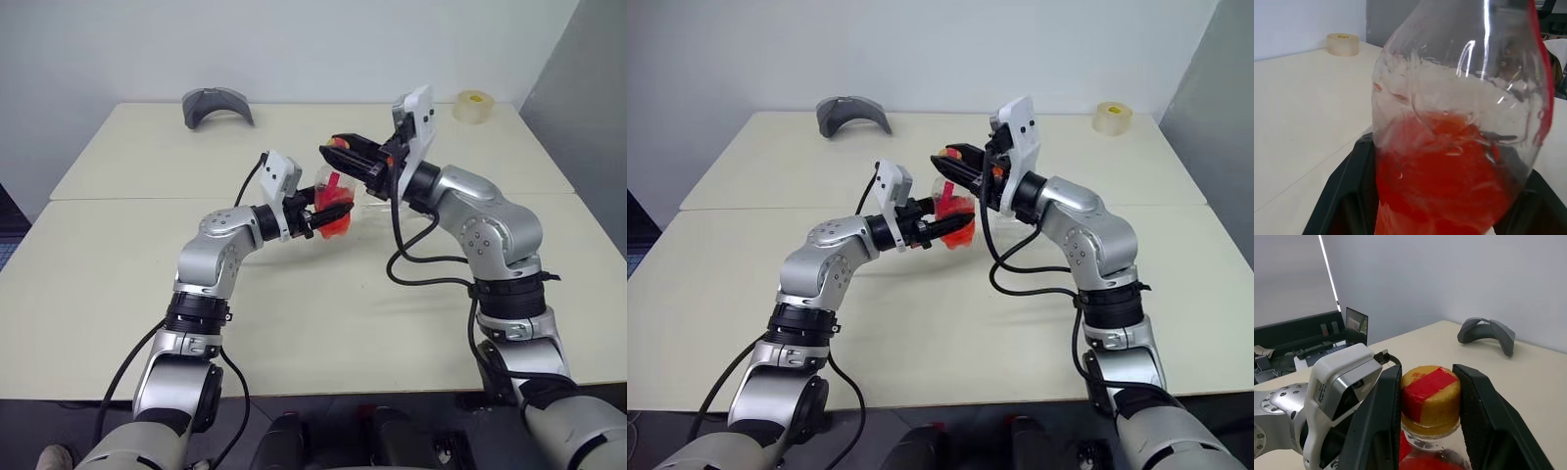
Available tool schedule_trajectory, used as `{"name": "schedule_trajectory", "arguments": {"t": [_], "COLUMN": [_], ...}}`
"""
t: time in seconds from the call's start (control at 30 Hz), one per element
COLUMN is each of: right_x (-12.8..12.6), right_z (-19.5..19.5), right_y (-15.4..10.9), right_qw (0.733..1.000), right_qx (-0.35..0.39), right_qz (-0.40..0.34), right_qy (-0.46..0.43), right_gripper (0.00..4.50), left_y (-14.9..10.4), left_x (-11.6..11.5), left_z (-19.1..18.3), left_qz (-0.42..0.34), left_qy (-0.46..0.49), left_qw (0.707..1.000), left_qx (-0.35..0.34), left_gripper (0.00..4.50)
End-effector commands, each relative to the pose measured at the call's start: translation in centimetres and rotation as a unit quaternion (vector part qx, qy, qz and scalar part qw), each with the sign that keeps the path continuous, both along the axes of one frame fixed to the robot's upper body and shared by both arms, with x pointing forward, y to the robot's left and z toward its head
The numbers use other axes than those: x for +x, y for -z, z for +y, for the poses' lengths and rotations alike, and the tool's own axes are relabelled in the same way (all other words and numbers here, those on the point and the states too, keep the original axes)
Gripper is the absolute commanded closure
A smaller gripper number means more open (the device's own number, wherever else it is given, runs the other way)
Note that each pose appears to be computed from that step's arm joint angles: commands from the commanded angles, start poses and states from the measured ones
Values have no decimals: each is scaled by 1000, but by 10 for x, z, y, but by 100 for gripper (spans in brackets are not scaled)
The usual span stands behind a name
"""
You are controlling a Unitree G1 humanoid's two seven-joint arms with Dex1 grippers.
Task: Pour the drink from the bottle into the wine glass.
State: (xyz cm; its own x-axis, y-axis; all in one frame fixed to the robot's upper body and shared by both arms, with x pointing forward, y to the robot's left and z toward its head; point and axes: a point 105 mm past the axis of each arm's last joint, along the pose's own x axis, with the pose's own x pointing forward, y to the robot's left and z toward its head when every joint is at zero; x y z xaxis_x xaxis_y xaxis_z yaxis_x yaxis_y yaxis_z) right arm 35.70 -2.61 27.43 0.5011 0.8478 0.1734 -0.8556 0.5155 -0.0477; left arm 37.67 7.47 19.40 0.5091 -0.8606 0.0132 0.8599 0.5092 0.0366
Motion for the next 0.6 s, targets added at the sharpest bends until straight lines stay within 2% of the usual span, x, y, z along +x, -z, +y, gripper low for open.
{"name": "schedule_trajectory", "arguments": {"t": [0.03,0.17,0.37,0.6], "right_x": [-8,-16,-48,-100], "right_z": [5,12,35,58], "right_y": [-23,-23,-31,-40], "right_qw": [999,998,977,909], "right_qx": [21,11,-33,-70], "right_qz": [-36,-43,-81,-103], "right_qy": [-17,-50,-194,-398], "right_gripper": [322,322,322,322], "left_y": [-18,-21,-34,-53], "left_x": [-6,-18,-57,-110], "left_z": [-5,-2,-3,-9], "left_qz": [-32,-36,-61,-66], "left_qy": [10,16,67,136], "left_qw": [999,999,996,988], "left_qx": [-10,-9,13,18], "left_gripper": [221,227,229,237]}}
